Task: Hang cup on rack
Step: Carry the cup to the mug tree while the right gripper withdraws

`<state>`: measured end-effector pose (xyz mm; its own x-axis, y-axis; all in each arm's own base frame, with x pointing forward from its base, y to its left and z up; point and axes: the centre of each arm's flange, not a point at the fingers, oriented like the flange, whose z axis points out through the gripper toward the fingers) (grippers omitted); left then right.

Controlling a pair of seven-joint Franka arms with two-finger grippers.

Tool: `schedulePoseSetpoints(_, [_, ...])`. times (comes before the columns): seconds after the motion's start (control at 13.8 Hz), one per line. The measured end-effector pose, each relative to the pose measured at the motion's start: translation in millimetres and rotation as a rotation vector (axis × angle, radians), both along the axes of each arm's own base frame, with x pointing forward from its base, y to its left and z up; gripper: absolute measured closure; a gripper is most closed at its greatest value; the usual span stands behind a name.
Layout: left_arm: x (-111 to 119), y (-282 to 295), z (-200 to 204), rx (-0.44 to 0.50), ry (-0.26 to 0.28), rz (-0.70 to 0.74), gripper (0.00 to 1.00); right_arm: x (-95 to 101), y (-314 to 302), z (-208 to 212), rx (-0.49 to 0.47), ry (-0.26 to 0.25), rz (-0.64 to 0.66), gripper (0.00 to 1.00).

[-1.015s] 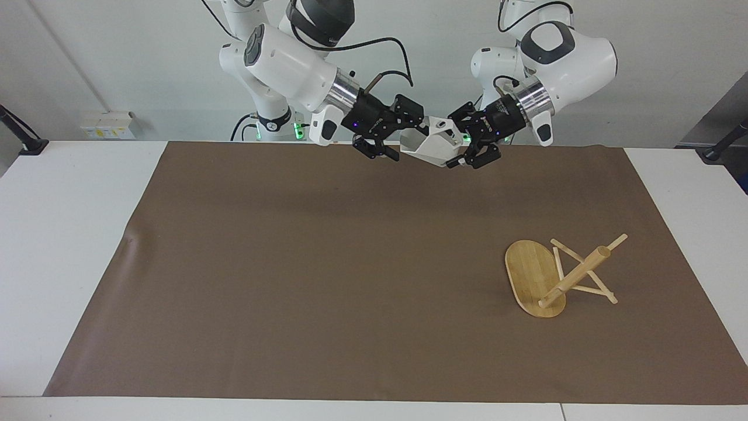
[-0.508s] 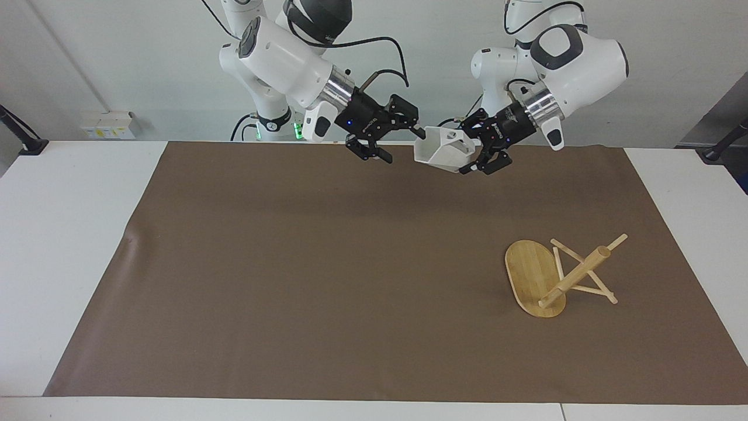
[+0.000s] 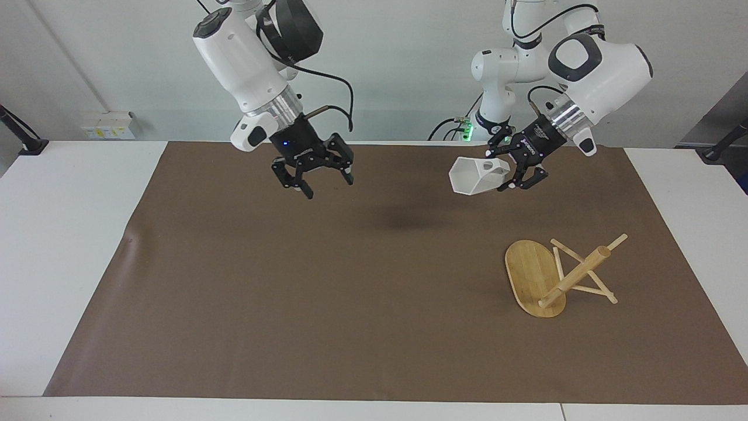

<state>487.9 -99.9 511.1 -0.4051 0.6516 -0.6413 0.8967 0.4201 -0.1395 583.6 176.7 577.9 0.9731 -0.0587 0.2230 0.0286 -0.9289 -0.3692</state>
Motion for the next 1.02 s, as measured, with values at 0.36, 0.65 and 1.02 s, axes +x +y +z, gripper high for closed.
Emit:
schedulePoseSetpoints(0.36, [10, 28, -20, 0.038, -0.044, 0.173, 0.26, 16.3, -77, -10, -0.122, -0.034, 0.001, 0.0])
schedulePoseSetpoints(0.65, [21, 31, -33, 0.049, -0.045, 0.246, 0.26, 18.0, -145, -17, -0.158, 0.021, -0.046, 0.0])
schedulePoseSetpoints(1.02, [46, 29, -43, 0.041, -0.039, 0.343, 0.26, 16.3, -195, -17, -0.361, 0.018, -0.041, 0.0])
